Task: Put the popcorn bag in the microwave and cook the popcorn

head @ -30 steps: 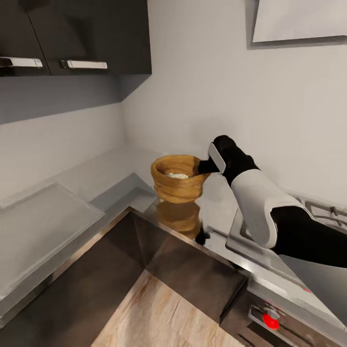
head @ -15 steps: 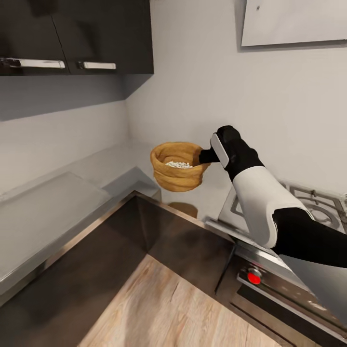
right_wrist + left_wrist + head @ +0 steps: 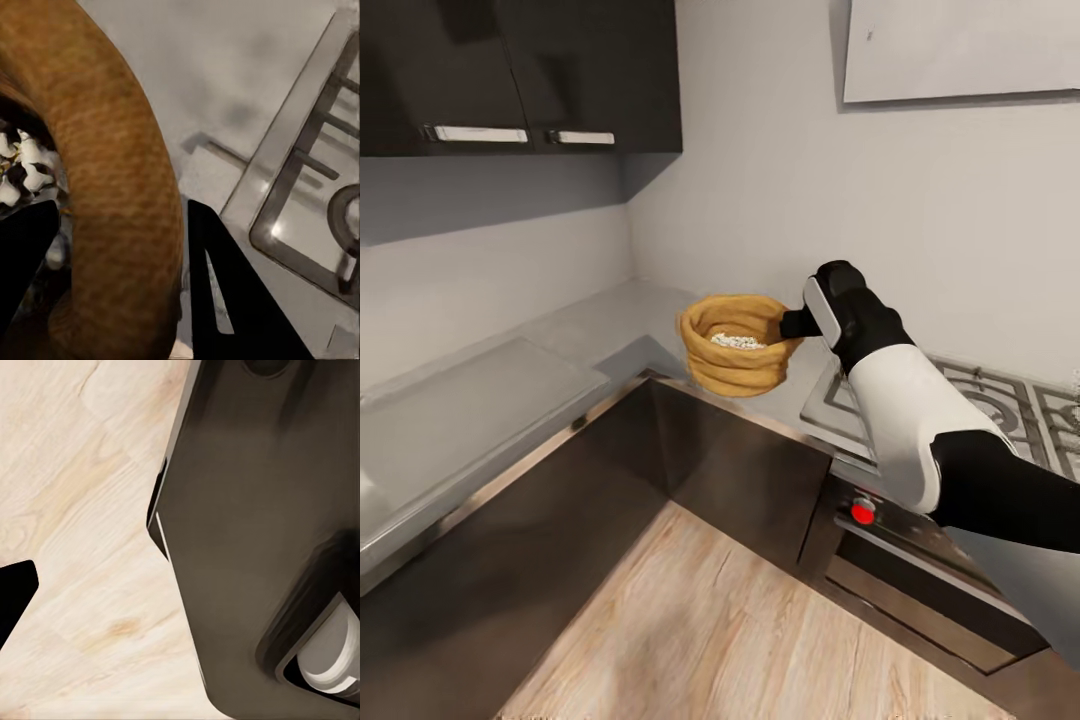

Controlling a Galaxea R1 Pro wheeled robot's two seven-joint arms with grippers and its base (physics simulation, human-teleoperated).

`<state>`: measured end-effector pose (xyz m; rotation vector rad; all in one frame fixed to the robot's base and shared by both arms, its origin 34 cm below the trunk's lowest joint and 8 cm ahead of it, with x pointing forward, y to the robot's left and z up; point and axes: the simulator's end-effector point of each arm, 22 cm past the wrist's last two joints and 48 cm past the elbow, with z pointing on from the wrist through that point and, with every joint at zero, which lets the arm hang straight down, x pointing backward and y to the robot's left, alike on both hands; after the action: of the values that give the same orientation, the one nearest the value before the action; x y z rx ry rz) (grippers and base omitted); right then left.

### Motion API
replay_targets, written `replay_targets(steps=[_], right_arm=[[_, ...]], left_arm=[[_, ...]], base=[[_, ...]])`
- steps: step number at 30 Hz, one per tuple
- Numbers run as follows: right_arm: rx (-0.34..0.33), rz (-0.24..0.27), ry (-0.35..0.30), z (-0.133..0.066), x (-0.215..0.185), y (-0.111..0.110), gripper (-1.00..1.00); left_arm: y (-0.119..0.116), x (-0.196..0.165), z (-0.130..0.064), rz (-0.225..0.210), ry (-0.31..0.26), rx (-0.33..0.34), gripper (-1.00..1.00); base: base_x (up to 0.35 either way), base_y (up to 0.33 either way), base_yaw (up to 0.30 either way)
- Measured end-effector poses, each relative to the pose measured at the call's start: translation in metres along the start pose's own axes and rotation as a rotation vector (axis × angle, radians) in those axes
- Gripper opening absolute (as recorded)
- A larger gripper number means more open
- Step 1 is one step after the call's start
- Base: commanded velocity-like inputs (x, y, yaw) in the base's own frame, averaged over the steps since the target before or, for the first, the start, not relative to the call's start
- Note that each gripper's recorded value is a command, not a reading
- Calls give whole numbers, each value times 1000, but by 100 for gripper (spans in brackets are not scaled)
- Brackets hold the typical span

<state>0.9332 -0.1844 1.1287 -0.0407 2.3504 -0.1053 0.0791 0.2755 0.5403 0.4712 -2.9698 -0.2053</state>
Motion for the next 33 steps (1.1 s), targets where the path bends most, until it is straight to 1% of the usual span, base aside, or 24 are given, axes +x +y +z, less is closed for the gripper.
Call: replay_targets(steps=[2, 4, 5, 7, 17, 33], right_arm=[[20, 10, 2, 2, 0, -16, -100], [47, 26, 5, 5, 1, -39, -100], [54, 33, 6, 6, 2, -47, -100], [59, 39, 9, 7, 3, -54, -100], [65, 43, 18, 9, 6, -61, -100], [63, 45, 13, 8, 4, -60, -100]], left_arm=[[0, 0, 0, 0, 0, 0, 100], [-1, 0, 0, 0, 0, 1, 100], [-1, 0, 0, 0, 0, 1, 100], [-1, 0, 0, 2, 1, 1, 100], [-1, 0, 0, 2, 1, 1, 100], [0, 2, 0, 1, 4, 0, 100]], base=[[-345, 0, 0], [-345, 0, 0], [-345, 0, 0], [-345, 0, 0], [-345, 0, 0], [-345, 0, 0]])
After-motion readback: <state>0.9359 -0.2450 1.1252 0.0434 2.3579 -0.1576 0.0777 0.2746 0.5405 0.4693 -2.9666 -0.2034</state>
